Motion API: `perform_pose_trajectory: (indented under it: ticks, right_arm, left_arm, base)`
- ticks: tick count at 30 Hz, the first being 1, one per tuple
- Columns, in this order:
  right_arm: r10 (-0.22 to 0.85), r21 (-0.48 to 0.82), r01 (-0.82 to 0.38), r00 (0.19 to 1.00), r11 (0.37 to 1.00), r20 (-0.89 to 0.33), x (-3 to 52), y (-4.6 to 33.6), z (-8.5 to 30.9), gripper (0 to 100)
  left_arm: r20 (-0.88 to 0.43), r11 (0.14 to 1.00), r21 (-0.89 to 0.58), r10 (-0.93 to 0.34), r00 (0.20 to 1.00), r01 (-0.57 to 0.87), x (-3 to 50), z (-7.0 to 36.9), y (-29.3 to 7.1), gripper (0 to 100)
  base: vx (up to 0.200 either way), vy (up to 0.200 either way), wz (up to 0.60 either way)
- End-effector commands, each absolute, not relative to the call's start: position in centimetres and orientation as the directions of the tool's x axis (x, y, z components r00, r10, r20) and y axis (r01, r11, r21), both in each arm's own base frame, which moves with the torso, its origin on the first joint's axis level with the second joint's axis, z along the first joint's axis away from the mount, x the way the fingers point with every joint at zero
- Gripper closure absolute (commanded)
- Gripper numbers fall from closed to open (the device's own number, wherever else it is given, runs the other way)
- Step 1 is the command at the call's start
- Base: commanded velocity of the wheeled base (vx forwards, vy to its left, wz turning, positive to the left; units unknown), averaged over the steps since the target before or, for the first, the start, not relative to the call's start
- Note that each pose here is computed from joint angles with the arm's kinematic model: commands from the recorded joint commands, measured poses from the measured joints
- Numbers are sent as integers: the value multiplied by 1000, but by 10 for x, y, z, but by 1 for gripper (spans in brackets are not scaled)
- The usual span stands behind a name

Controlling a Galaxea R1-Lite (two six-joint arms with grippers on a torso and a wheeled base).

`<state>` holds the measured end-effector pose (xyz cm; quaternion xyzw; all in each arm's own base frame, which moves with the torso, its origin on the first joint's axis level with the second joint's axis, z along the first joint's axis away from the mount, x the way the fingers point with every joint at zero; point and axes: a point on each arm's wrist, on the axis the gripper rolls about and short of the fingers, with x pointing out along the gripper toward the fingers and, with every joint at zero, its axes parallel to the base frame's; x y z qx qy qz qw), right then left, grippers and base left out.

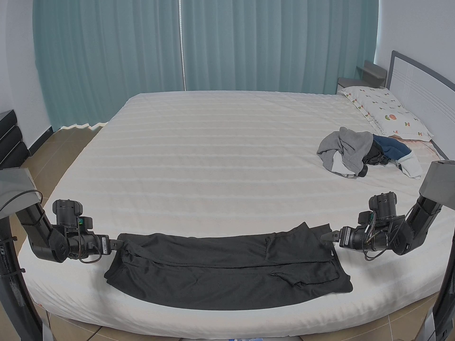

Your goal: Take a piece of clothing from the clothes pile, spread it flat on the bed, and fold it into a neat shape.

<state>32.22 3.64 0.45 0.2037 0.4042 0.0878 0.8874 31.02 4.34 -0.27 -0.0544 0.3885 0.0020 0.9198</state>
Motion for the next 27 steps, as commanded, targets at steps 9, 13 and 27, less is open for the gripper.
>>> perform_pose_trajectory:
  ticks: [9, 13, 27]
  right_arm:
    - [365, 614, 157, 682, 774, -634, 338, 56, 2, 0]
    - [368, 654, 196, 694, 730, -619, 342, 57, -14, 0]
    - [368, 689, 209, 719, 694, -589, 335, 54, -25, 0]
  left_arm:
    - [-627, 912, -361, -83, 775, -195, 341, 34, 49, 0]
    - [-673, 856, -460, -164, 721, -234, 350, 33, 41, 0]
    - [-719, 791, -524, -213, 661, -315, 375, -1, 22, 0]
  base:
    - [0, 0, 0]
    - [0, 0, 0]
    - [0, 0, 0]
